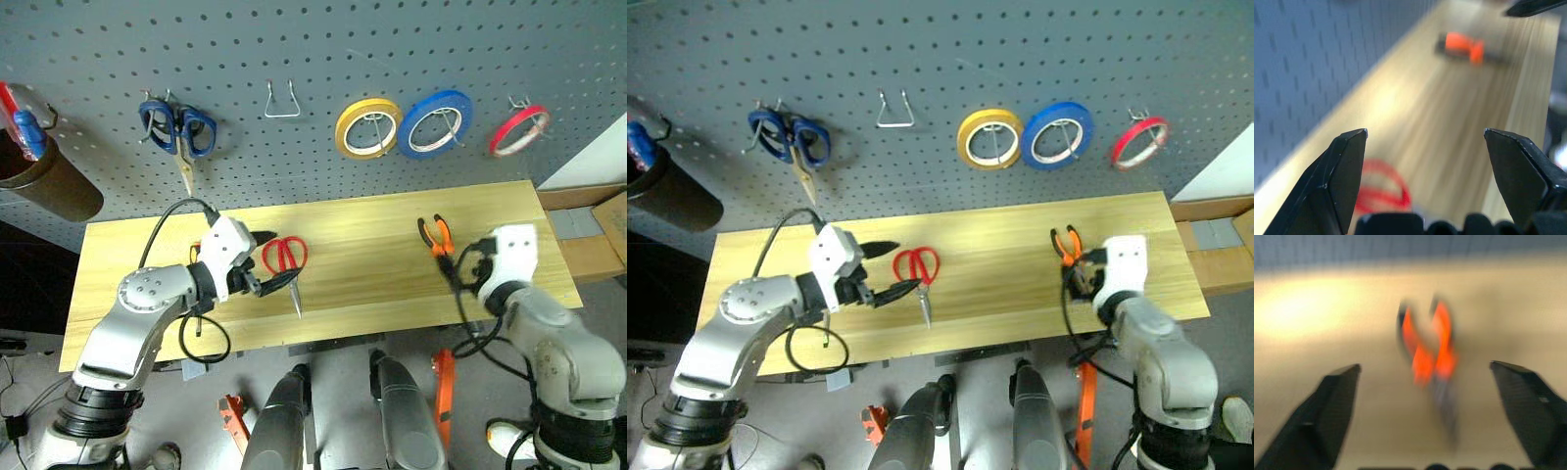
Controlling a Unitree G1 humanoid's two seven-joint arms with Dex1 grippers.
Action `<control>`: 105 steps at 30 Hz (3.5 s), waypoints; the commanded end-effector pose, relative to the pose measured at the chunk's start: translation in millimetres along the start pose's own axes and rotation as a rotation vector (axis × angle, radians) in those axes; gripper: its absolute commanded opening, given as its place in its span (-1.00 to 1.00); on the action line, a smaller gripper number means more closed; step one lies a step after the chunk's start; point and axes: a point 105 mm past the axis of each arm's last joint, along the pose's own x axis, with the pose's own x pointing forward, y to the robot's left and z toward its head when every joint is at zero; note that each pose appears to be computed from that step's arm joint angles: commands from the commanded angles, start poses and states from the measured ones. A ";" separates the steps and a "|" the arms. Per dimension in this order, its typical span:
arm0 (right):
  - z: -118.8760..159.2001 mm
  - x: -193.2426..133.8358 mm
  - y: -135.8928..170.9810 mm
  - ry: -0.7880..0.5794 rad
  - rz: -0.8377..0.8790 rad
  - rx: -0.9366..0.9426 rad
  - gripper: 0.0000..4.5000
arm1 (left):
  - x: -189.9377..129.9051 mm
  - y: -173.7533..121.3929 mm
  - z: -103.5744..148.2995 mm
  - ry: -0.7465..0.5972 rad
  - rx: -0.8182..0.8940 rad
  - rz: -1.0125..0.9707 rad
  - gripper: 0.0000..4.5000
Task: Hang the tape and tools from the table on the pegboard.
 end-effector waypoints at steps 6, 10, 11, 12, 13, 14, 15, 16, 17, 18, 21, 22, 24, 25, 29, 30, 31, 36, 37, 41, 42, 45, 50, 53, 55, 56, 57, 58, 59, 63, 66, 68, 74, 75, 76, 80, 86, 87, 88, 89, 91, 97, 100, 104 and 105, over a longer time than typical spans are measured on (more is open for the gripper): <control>19.5 46.4 1.0 0.066 -0.012 -0.073 1.00 | 6.8 -3.6 15.5 -0.061 0.036 -0.039 0.82; 20.7 71.3 -5.0 0.083 -0.023 -0.134 1.00 | 11.0 -8.9 17.9 -0.069 0.034 -0.055 0.82; 20.5 76.4 -7.5 0.085 -0.031 -0.141 1.00 | 11.4 -9.4 18.4 -0.070 0.034 -0.055 0.82; 20.0 81.4 -9.1 0.090 -0.031 -0.144 1.00 | 11.6 -9.8 18.8 -0.071 0.035 -0.056 0.82; 19.5 85.1 -10.2 0.094 -0.030 -0.149 1.00 | 11.6 -10.0 18.9 -0.071 0.035 -0.056 0.82; 18.9 87.8 -11.1 0.098 -0.028 -0.155 1.00 | 11.5 -9.9 19.0 -0.071 0.035 -0.056 0.82; 17.4 90.7 -12.7 0.106 -0.029 -0.156 1.00 | 11.2 -9.8 18.9 -0.071 0.035 -0.054 0.82; 16.3 93.0 -14.1 0.111 -0.030 -0.157 1.00 | 10.8 -9.8 18.8 -0.070 0.035 -0.053 0.82; 14.6 95.3 -15.9 0.120 -0.031 -0.157 1.00 | 10.4 -10.1 18.7 -0.069 0.035 -0.052 0.82; 13.0 97.5 -17.3 0.128 -0.030 -0.155 1.00 | 10.1 -10.4 18.3 -0.068 0.035 -0.051 0.82; 7.4 102.4 -21.1 0.153 -0.028 -0.162 1.00 | 9.4 -11.1 17.5 -0.066 0.033 -0.046 0.82; 6.0 103.5 -22.4 0.160 -0.029 -0.159 1.00 | 9.4 -11.7 17.3 -0.066 0.033 -0.047 0.82; 6.3 106.2 -24.6 0.161 -0.029 -0.161 1.00 | 9.5 -12.5 17.3 -0.066 0.032 -0.045 0.82; 7.3 107.7 -25.4 0.160 -0.027 -0.159 1.00 | 9.5 -12.5 17.2 -0.066 0.031 -0.044 0.82; 3.5 111.4 -30.0 0.195 -0.028 -0.134 0.92 | 9.8 -12.6 16.7 -0.066 0.030 -0.040 0.82; 2.2 111.9 -31.8 0.206 -0.031 -0.128 0.83 | 9.8 -12.3 16.6 -0.067 0.029 -0.038 0.82; 1.6 112.4 -32.9 0.212 -0.034 -0.124 0.76 | 9.8 -12.1 16.5 -0.067 0.028 -0.037 0.82; 5.3 111.9 -25.6 0.209 -0.013 -0.092 0.20 | 7.3 -10.2 12.5 -0.063 0.013 -0.012 0.82; 5.4 111.7 -25.3 0.208 -0.015 -0.096 0.20 | 6.8 -9.8 11.8 -0.063 0.009 -0.006 0.82; 17.7 106.6 -15.5 0.148 -0.006 -0.099 0.20 | -2.0 -11.9 4.5 -0.046 -0.035 0.002 0.82; 21.9 104.3 -12.9 0.131 -0.002 -0.094 0.20 | -4.3 -13.6 2.9 -0.040 -0.043 -0.002 0.82; 52.1 80.9 12.1 0.020 0.071 -0.060 0.20 | -17.1 -13.7 -2.1 -0.026 -0.081 0.027 0.82; 80.5 11.8 93.5 -0.104 0.359 0.004 0.20 | -44.5 -2.2 -3.5 -0.063 -0.187 0.175 0.82; 94.3 -18.0 124.7 -0.169 0.474 0.036 0.20 | -59.5 0.2 -8.5 -0.064 -0.234 0.250 0.82; 110.5 -31.5 140.0 -0.236 0.533 0.050 0.20 | -66.5 2.4 -12.2 -0.057 -0.245 0.298 0.82; 119.6 -35.6 145.1 -0.266 0.553 0.066 0.20 | -68.5 4.2 -12.5 -0.058 -0.243 0.320 0.82; 129.3 -38.2 148.9 -0.295 0.566 0.078 0.20 | -69.6 5.6 -11.4 -0.064 -0.237 0.334 0.82; 140.9 -40.2 152.5 -0.329 0.584 0.088 0.20 | -69.5 6.8 -8.9 -0.075 -0.234 0.340 0.82; 153.2 -41.5 155.4 -0.367 0.596 0.088 0.20 | -69.5 8.6 -5.6 -0.088 -0.226 0.349 0.82; 206.5 -40.4 166.3 -0.533 0.611 0.090 0.20 | -69.5 16.1 2.5 -0.127 -0.229 0.376 0.82; 236.8 -40.0 173.5 -0.643 0.604 0.104 0.20 | -68.2 18.2 9.1 -0.154 -0.229 0.372 0.82; 253.5 -39.6 179.3 -0.685 0.610 0.168 0.20 | -67.5 18.3 16.1 -0.191 -0.250 0.353 0.82; 283.8 -42.0 191.0 -0.776 0.574 0.201 0.20 | -69.7 23.9 24.6 -0.223 -0.228 0.374 0.82; 284.9 -40.8 191.1 -0.777 0.566 0.205 0.20 | -70.1 24.4 24.8 -0.222 -0.225 0.378 0.82; 285.6 -39.2 192.8 -0.776 0.567 0.210 0.20 | -70.2 24.7 24.7 -0.221 -0.226 0.379 0.82; 279.3 -26.4 196.3 -0.759 0.560 0.202 0.20 | -68.3 24.9 24.9 -0.225 -0.230 0.377 0.82; 273.6 -12.7 188.3 -0.752 0.511 0.162 0.20 | -63.4 25.3 26.1 -0.231 -0.214 0.372 0.82; 272.4 -11.0 187.9 -0.750 0.506 0.157 0.20 | -62.7 25.7 26.3 -0.233 -0.213 0.373 0.82; 270.5 -9.2 188.0 -0.747 0.504 0.154 0.20 | -62.1 26.1 26.6 -0.236 -0.210 0.374 0.82; 269.6 -8.0 187.4 -0.745 0.502 0.152 0.20 | -61.4 26.5 26.8 -0.238 -0.208 0.374 0.82; 271.3 -7.7 184.7 -0.745 0.500 0.149 0.20 | -59.8 27.5 27.5 -0.241 -0.197 0.373 0.82; 276.3 -3.1 178.7 -0.727 0.494 0.155 0.20 | -55.8 32.4 30.7 -0.254 -0.167 0.377 0.82; 276.3 -1.6 178.1 -0.724 0.497 0.168 0.20 | -53.0 35.0 31.9 -0.262 -0.159 0.377 0.82; 277.1 -3.5 173.6 -0.722 0.526 0.207 0.20 | -48.8 38.2 33.8 -0.273 -0.145 0.372 0.82; 276.8 -4.8 169.9 -0.717 0.550 0.228 0.20 | -47.9 39.0 34.0 -0.276 -0.142 0.371 0.82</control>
